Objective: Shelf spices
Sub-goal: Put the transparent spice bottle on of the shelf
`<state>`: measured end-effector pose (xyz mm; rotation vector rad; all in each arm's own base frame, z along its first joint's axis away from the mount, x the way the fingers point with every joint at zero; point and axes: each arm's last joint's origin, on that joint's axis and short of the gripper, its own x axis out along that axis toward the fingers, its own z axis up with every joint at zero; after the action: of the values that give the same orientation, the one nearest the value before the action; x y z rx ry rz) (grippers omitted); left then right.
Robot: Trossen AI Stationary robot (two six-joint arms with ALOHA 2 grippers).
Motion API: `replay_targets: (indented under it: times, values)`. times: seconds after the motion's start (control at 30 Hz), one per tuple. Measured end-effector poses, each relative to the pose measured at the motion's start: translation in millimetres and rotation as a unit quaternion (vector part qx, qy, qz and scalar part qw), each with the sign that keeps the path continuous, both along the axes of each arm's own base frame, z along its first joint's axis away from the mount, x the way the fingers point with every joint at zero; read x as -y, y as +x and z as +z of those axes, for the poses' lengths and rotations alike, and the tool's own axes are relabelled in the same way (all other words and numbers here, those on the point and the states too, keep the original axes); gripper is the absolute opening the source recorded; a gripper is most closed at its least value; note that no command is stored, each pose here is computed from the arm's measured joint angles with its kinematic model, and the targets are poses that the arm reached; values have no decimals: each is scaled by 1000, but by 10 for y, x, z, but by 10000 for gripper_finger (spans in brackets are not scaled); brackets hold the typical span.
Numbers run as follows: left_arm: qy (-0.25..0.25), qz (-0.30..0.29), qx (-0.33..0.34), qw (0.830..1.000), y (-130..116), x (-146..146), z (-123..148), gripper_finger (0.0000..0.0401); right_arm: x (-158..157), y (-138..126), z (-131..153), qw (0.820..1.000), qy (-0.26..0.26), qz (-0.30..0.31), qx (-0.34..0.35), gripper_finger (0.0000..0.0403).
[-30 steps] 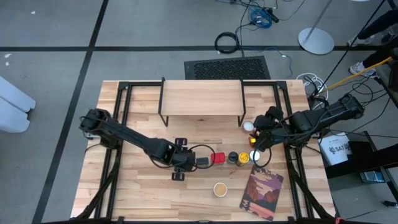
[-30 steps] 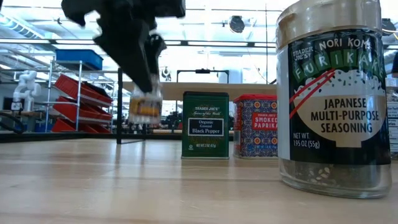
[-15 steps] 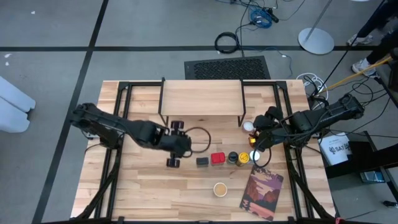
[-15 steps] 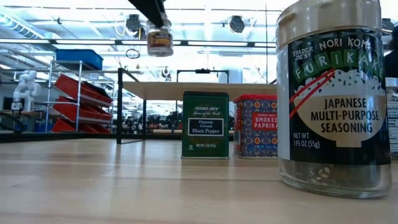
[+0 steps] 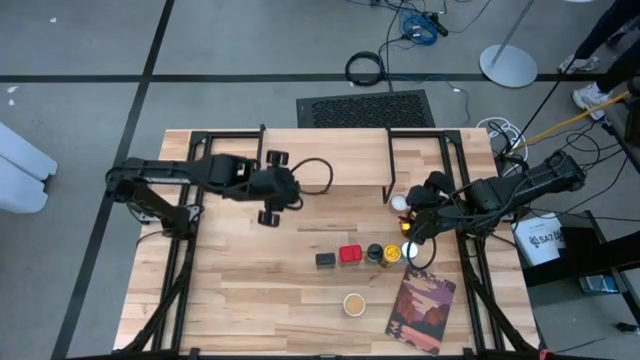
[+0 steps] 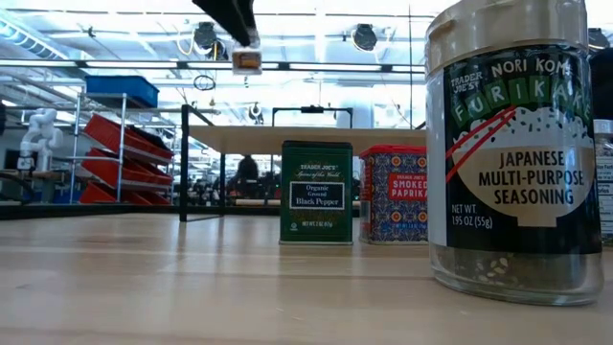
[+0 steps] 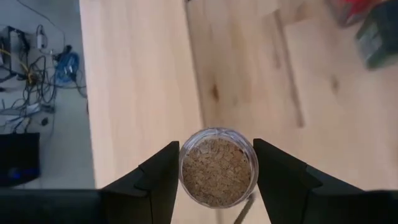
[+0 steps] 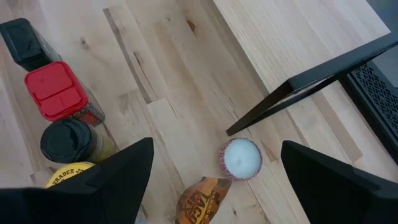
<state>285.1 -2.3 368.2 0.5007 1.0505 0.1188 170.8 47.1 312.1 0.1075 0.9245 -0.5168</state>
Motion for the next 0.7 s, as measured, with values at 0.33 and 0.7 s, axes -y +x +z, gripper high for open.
replay_targets:
  times: [0.33,0.7]
  values:
    - [-4,-17,-38,999,-59,-477,-12,192,-2,18,11,1000,-4,-4,13,341]
    - [-55,-20,-30,998,-182,-990,-16,192,19,35,21,1000,-21,-7,21,341]
